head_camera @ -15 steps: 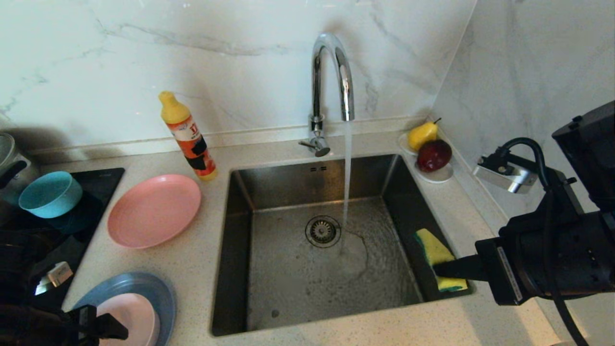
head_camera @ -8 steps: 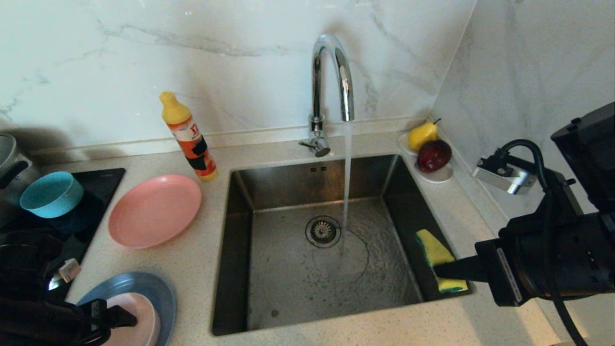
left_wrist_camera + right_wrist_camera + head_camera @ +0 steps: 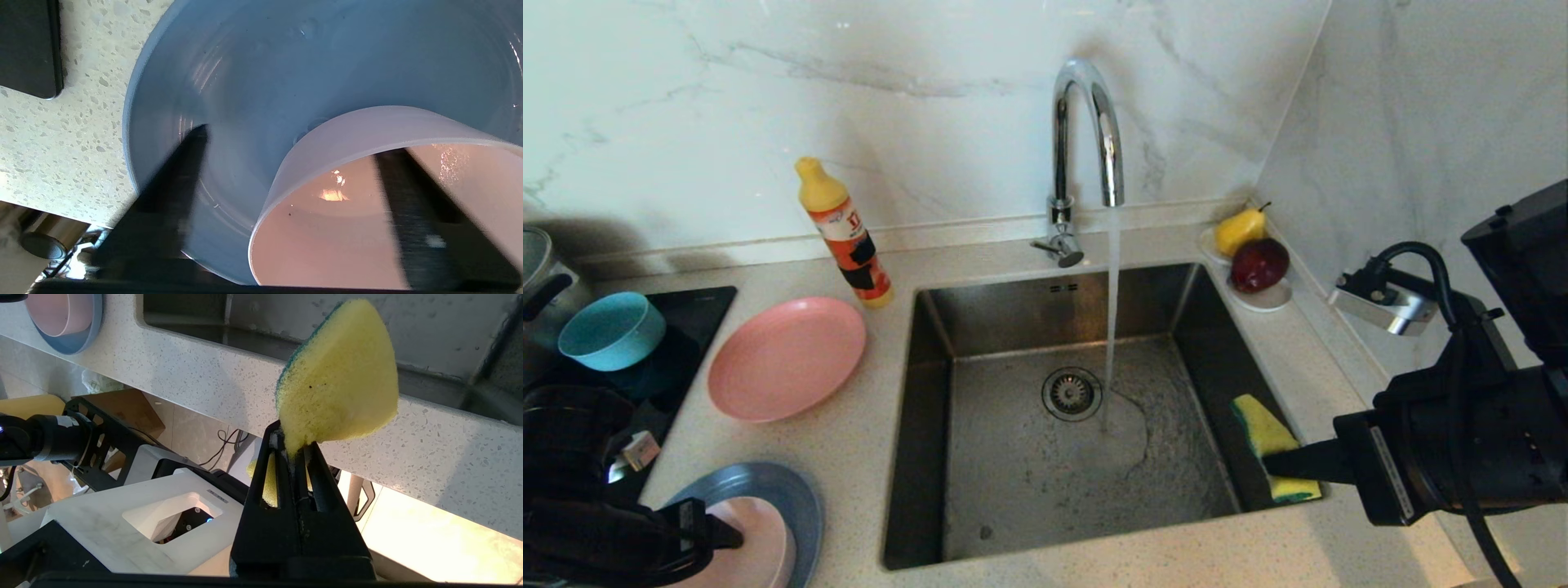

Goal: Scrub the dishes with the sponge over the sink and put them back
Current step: Wash the bowl

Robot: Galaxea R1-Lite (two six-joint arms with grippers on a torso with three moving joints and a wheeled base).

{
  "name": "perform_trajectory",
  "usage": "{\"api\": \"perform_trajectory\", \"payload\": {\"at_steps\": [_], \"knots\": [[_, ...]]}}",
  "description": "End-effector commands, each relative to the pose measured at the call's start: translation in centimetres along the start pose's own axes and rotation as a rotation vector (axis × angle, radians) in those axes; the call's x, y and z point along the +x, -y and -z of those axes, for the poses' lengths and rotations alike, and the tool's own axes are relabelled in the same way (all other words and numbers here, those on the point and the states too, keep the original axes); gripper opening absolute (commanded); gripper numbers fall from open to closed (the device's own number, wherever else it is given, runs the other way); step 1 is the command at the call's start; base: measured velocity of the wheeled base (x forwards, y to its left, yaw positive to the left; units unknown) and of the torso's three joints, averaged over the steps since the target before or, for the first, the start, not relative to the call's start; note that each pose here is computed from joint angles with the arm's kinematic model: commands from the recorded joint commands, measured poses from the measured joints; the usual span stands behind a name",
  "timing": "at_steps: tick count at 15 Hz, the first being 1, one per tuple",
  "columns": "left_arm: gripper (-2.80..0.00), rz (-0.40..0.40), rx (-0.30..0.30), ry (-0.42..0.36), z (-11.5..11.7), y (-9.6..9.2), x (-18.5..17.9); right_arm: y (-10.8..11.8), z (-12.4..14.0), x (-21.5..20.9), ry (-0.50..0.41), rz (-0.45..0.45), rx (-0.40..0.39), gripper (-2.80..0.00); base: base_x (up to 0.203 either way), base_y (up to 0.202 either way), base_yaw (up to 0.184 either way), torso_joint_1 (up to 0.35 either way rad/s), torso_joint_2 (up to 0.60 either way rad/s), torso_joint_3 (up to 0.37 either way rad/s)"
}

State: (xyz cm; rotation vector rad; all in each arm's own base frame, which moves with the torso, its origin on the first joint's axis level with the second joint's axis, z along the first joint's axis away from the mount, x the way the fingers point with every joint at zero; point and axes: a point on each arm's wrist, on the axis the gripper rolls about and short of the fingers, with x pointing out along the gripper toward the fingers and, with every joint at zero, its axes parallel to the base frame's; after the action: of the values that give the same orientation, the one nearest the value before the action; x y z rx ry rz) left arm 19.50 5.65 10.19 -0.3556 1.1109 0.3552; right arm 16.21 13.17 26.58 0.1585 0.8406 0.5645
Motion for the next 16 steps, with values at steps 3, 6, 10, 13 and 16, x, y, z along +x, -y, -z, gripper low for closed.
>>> {"api": "perform_trajectory", "payload": {"at_steps": [3, 6, 10, 13, 16], "knots": [[-2.80, -0.023, -0.002, 0.021, -0.5, 0.0, -0.2, 0.0, 0.1, -0.1, -0.003, 0.000, 0.007, -2.80, 0.000, 0.000, 0.000, 0.000, 0.00, 0.000], [-2.80, -0.030, -0.004, 0.030, -0.8, 0.0, -0.2, 0.0, 0.1, 0.1, -0.007, 0.002, 0.004, -2.80, 0.000, 0.000, 0.000, 0.000, 0.00, 0.000], [-2.80, -0.036, -0.007, 0.042, -1.0, 0.0, -0.4, 0.1, 0.0, 0.2, -0.008, 0.005, 0.008, -2.80, 0.000, 0.000, 0.000, 0.000, 0.00, 0.000], [-2.80, -0.029, -0.009, 0.067, -1.3, 0.1, -0.9, 0.1, 0.2, 0.2, -0.011, 0.006, 0.007, -2.80, 0.000, 0.000, 0.000, 0.000, 0.00, 0.000], [-2.80, -0.010, -0.041, 0.124, -1.4, 0.2, -2.2, 0.2, 0.3, 0.1, -0.013, 0.007, 0.010, -2.80, 0.000, 0.000, 0.000, 0.000, 0.00, 0.000]]}}
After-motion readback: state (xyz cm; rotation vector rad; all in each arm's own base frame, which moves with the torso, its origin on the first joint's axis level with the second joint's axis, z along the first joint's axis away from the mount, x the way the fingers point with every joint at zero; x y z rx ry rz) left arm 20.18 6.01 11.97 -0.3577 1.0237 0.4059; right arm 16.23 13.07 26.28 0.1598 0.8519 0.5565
